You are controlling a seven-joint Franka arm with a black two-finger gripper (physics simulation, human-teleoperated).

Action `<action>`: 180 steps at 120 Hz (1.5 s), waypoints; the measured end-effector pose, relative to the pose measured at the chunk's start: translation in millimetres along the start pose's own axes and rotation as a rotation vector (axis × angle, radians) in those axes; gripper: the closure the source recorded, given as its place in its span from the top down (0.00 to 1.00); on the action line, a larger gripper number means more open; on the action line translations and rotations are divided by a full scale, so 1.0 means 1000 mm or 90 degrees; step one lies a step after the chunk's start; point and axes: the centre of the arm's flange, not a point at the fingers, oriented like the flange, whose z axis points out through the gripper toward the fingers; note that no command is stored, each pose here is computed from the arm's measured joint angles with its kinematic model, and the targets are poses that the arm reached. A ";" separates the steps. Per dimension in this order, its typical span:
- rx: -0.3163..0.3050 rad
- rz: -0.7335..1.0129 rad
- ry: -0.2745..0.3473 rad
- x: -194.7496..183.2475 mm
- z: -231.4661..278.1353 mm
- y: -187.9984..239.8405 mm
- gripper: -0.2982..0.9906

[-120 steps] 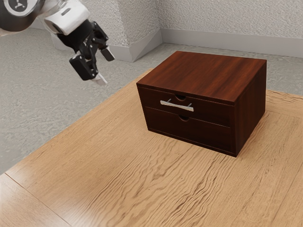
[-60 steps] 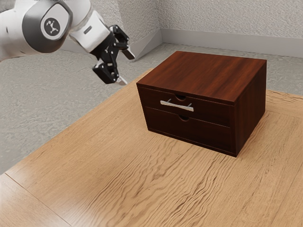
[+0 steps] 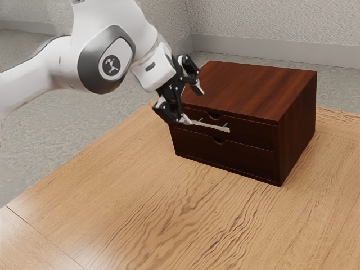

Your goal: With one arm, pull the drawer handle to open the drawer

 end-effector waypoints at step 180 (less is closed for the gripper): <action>-0.024 -0.026 -0.051 -0.021 0.109 -0.023 0.38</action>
